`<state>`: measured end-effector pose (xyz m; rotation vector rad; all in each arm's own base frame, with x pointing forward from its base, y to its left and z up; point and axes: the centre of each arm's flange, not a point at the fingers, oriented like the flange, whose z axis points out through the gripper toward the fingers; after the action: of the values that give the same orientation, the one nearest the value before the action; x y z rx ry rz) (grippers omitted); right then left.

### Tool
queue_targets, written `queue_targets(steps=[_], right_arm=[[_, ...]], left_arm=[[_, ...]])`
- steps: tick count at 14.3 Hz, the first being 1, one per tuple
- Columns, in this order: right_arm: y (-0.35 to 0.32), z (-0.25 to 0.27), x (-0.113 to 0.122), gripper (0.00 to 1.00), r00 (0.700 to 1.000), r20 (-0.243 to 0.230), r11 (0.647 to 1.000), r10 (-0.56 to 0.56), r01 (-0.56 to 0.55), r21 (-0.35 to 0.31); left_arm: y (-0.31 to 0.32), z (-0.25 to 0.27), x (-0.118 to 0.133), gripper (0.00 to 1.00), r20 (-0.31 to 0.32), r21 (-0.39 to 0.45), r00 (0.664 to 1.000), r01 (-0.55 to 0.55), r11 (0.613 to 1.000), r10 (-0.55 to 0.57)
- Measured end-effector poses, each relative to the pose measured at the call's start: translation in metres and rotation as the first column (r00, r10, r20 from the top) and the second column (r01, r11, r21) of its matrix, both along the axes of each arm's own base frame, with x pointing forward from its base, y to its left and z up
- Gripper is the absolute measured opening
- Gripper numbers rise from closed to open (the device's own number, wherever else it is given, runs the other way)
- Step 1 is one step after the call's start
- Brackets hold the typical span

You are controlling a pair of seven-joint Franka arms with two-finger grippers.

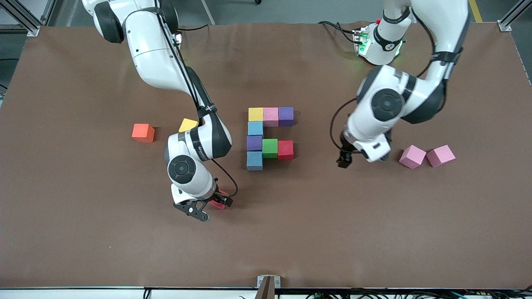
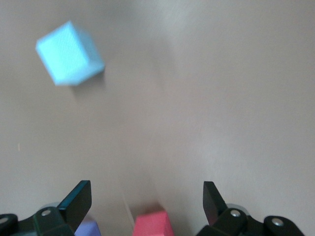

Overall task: Arrange 11 blocks into digit 3
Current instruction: 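Grasp red with the right gripper while the left gripper grasps cyan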

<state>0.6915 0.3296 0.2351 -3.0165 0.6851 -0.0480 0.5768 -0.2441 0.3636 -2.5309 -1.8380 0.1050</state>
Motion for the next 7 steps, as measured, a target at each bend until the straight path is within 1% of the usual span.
queue_targets(steps=[2,4,6,7], right_arm=[[0.003,-0.004,-0.002,1.0,1.0,-0.002,1.0,0.009,-0.009,-0.008],[0.01,-0.009,-0.006,1.0,1.0,0.0,1.0,0.017,-0.017,-0.021],[0.014,-0.014,-0.008,0.99,1.0,0.002,0.999,0.021,-0.021,-0.026],[0.015,-0.017,-0.009,0.96,1.0,0.0,0.999,0.022,-0.022,-0.028]], left_arm=[[0.034,-0.006,0.01,1.0,0.003,0.03,0.991,0.137,0.99,-0.137],[0.059,-0.016,0.012,1.0,-0.015,0.052,0.963,0.27,0.961,-0.27],[0.076,-0.025,0.012,1.0,-0.039,0.072,0.918,0.397,0.915,-0.395],[0.084,-0.031,0.011,1.0,-0.054,0.077,0.888,0.46,0.885,-0.457]])
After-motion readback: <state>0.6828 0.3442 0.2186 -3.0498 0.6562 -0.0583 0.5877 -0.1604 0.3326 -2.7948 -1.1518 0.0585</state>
